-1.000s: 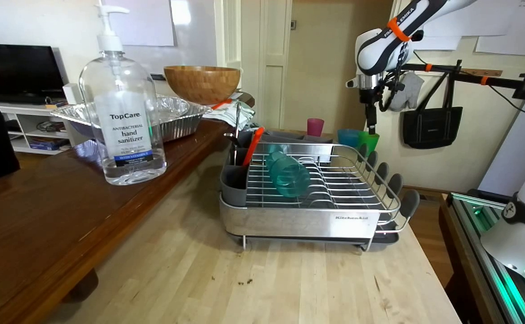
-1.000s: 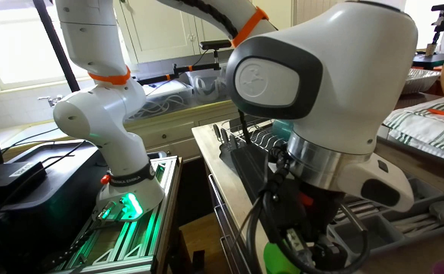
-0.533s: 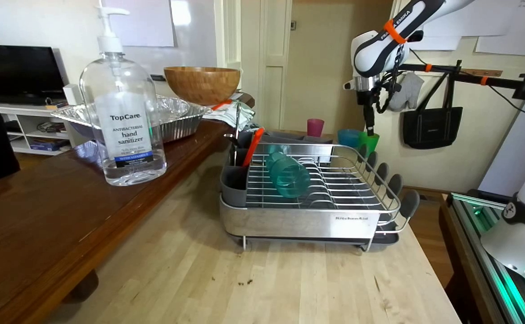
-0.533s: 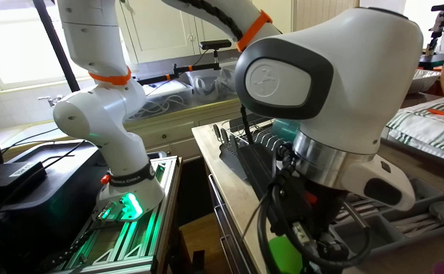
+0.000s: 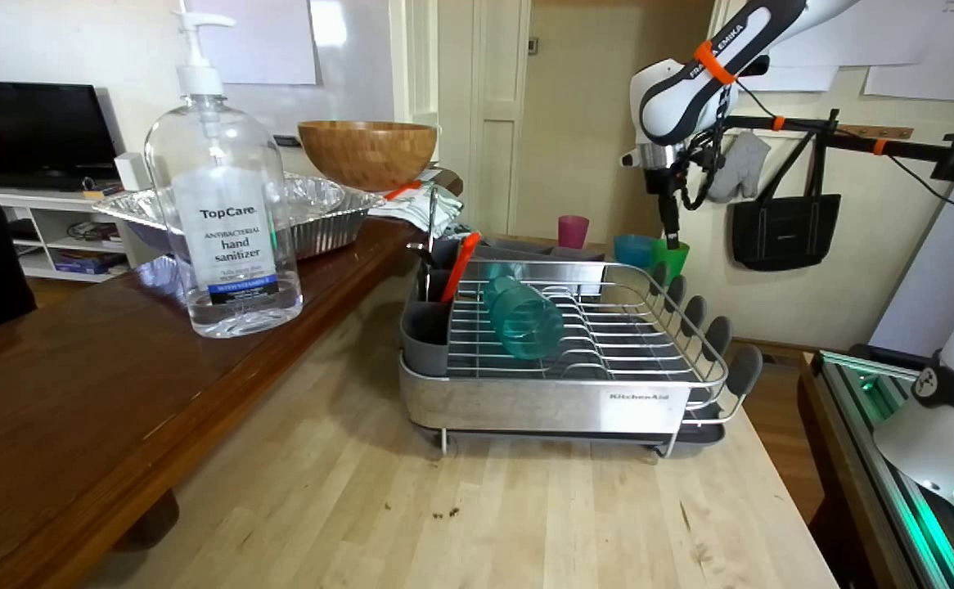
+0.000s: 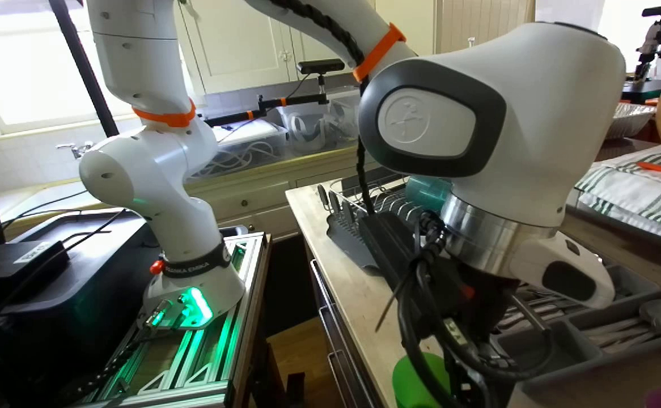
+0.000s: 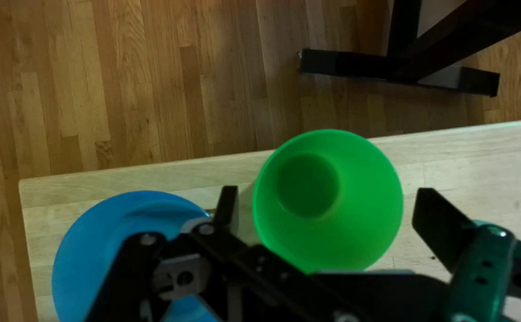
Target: Place the blue and green cups on the drying rack
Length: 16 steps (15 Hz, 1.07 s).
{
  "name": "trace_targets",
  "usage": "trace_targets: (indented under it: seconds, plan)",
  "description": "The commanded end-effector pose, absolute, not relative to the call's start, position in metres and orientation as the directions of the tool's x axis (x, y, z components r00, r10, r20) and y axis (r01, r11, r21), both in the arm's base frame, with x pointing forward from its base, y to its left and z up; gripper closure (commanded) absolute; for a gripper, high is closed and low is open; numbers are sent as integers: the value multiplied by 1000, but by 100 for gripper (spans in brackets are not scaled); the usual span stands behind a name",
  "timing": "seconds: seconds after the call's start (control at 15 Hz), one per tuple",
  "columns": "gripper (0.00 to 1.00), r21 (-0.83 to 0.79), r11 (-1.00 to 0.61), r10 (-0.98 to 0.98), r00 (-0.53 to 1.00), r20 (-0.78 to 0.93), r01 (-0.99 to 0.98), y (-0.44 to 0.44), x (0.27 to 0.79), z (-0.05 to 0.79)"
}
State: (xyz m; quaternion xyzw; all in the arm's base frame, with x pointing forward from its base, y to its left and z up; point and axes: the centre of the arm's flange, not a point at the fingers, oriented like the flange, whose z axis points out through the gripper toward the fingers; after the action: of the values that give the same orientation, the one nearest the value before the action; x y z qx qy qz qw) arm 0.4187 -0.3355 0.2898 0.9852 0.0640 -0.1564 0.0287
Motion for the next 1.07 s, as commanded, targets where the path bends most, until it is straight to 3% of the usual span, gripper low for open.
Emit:
trace_targets:
  seconds: [0.0,1.0]
  plan:
    - [0,35,-992,103,930,-354,123,-339,423,284]
    - [0,14,-992,107,915,-388,122,-347,426,268]
